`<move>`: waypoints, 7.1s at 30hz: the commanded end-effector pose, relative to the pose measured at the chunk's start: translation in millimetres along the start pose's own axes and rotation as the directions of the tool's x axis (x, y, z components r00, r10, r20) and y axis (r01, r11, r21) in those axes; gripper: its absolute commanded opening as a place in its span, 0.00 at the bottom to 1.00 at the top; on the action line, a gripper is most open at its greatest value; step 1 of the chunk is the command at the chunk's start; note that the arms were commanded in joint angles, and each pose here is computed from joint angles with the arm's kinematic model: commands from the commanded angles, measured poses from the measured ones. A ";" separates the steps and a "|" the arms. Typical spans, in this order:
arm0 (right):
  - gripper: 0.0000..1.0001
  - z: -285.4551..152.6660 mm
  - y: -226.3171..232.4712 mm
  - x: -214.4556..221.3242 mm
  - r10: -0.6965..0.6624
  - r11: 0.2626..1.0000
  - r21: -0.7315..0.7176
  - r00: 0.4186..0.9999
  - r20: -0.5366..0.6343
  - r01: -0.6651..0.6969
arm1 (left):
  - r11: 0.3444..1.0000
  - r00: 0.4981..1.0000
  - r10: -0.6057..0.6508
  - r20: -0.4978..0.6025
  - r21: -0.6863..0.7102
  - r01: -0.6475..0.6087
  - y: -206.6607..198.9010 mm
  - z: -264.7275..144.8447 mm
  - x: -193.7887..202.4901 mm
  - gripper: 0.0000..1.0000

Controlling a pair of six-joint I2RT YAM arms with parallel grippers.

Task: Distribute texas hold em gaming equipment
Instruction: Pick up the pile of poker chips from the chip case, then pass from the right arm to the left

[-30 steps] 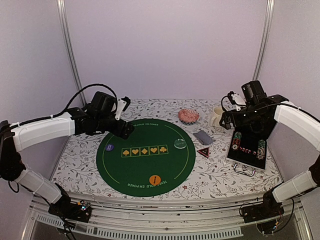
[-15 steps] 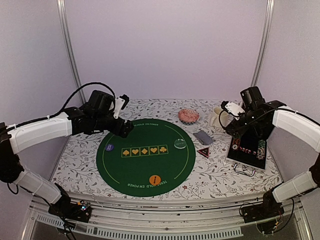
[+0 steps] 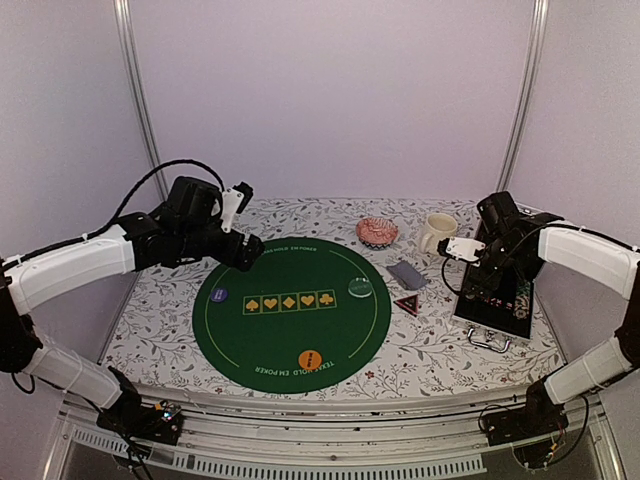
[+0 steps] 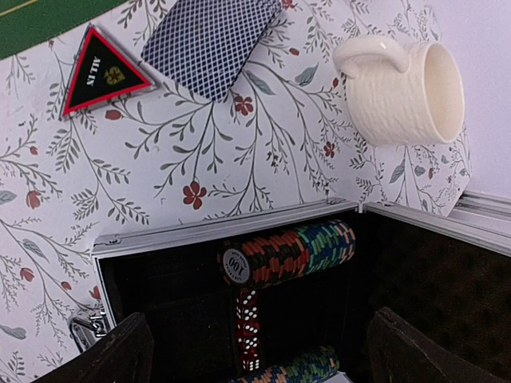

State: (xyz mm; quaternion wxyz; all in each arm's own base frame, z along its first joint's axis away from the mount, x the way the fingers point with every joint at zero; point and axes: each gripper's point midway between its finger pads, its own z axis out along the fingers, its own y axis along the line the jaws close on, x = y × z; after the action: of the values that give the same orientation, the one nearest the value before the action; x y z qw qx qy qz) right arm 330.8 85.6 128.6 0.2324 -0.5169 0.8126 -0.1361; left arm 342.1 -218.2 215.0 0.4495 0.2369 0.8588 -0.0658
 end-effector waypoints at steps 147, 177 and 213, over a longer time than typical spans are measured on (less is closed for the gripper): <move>0.02 -68.5 -19.5 -142.2 0.362 0.928 -0.231 0.855 0.371 -0.292 | 0.994 0.999 0.044 0.014 0.096 -0.045 -15.1 2.5 3.4 0.98; 0.02 -124.4 235.0 -272.2 0.662 0.098 -0.980 0.747 -0.065 -0.173 | 0.595 0.671 0.678 0.301 0.311 -0.741 -206.5 -41.7 54.4 0.97; 0.02 -122.6 254.3 -275.4 0.639 0.044 -0.989 0.765 -0.082 -0.144 | 0.670 0.756 0.606 0.249 0.353 -0.653 -200.4 -22.0 52.3 0.43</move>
State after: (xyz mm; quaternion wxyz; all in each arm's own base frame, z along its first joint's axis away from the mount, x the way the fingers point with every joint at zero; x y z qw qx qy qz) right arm 173.7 434.6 172.8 0.0293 -0.2811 0.7726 0.5685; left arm 199.6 -363.2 149.0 0.4058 0.6222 0.6637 -0.0877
